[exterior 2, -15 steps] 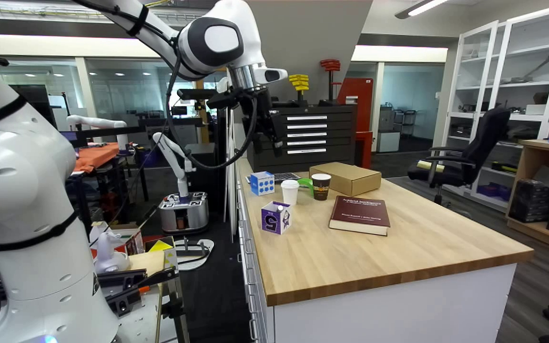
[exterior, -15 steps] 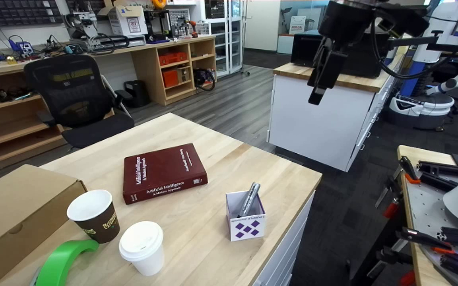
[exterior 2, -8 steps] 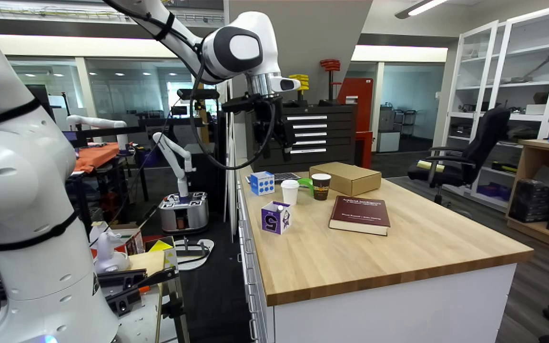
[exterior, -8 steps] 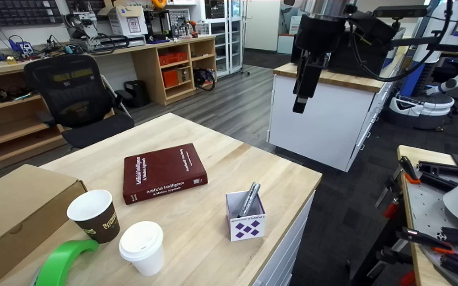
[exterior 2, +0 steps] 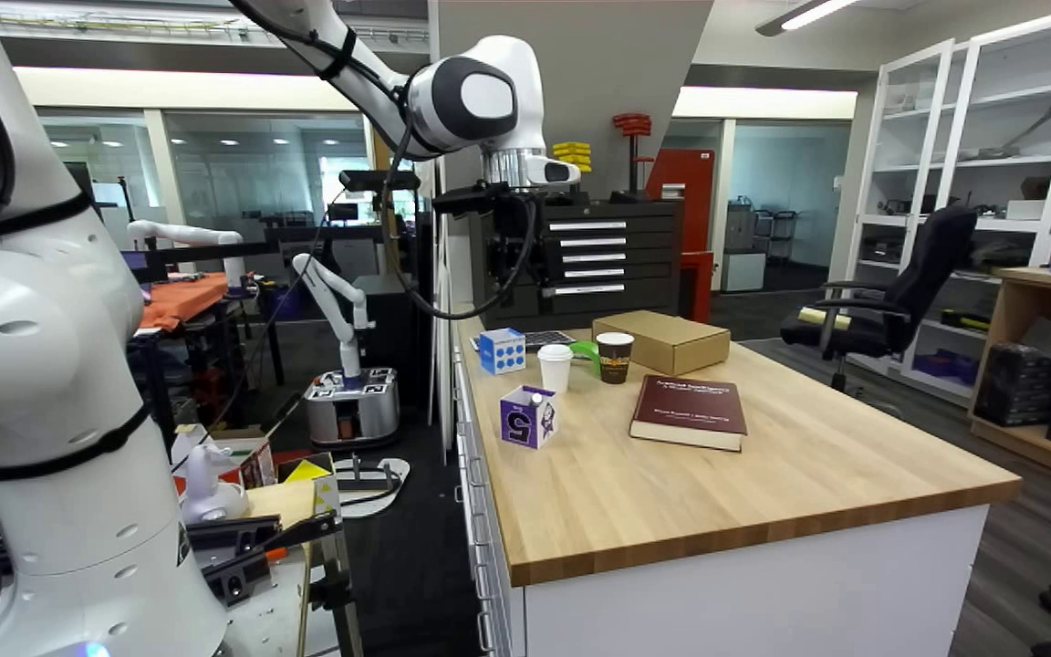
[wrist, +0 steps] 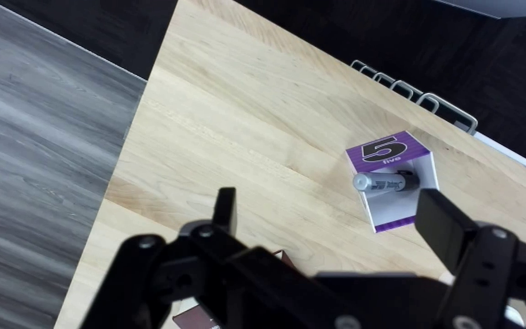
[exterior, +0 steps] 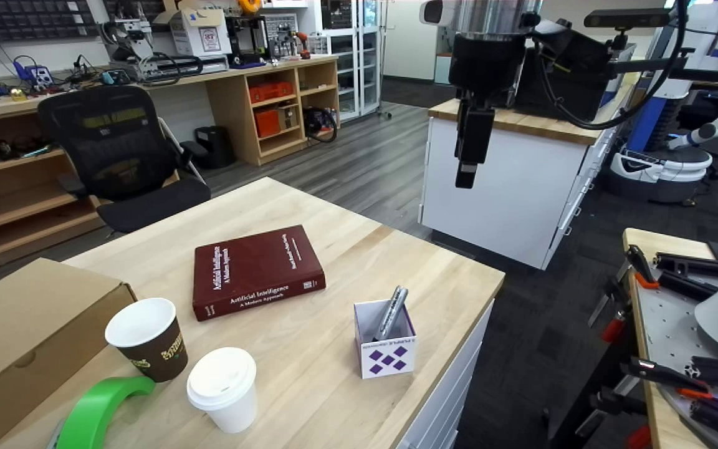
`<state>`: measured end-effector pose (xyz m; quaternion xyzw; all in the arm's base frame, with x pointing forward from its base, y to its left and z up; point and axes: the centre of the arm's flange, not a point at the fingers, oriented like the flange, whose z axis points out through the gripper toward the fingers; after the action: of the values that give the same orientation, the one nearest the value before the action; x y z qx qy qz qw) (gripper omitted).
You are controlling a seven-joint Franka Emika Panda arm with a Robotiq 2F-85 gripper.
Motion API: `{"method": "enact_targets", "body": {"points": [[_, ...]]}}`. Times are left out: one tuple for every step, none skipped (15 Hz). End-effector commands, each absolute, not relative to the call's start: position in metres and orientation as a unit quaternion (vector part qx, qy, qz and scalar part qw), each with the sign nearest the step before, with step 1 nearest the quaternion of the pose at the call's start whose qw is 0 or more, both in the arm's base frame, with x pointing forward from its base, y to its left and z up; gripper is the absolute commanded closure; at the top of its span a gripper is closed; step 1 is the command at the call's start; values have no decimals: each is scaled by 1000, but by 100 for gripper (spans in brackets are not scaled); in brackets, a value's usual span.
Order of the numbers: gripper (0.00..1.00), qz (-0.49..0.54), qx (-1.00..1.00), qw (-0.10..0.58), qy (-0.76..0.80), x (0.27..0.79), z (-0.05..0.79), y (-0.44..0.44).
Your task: Put the marker in the box on the table
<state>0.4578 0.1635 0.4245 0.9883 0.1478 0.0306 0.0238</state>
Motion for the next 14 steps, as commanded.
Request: {"method": "enact_targets", "body": {"points": [[0, 21, 988, 20, 155, 460, 427, 180], [0, 20, 987, 20, 157, 460, 425, 182], [0, 20, 987, 20, 160, 460, 422, 184], [0, 19, 986, 22, 163, 459, 418, 185], [0, 18, 986, 23, 165, 459, 414, 185], [0, 18, 985, 25, 168, 459, 410, 185], [0, 16, 985, 28, 170, 459, 407, 185], [0, 14, 985, 28, 171, 459, 403, 184], [0, 11, 985, 29, 171, 459, 399, 183], [0, 8, 985, 29, 170, 460, 395, 182], [0, 5, 985, 29, 169, 461, 391, 181], [0, 1, 985, 29, 168, 461, 387, 179], [0, -2, 985, 30, 167, 461, 383, 177], [0, -5, 986, 30, 166, 462, 379, 176]]}}
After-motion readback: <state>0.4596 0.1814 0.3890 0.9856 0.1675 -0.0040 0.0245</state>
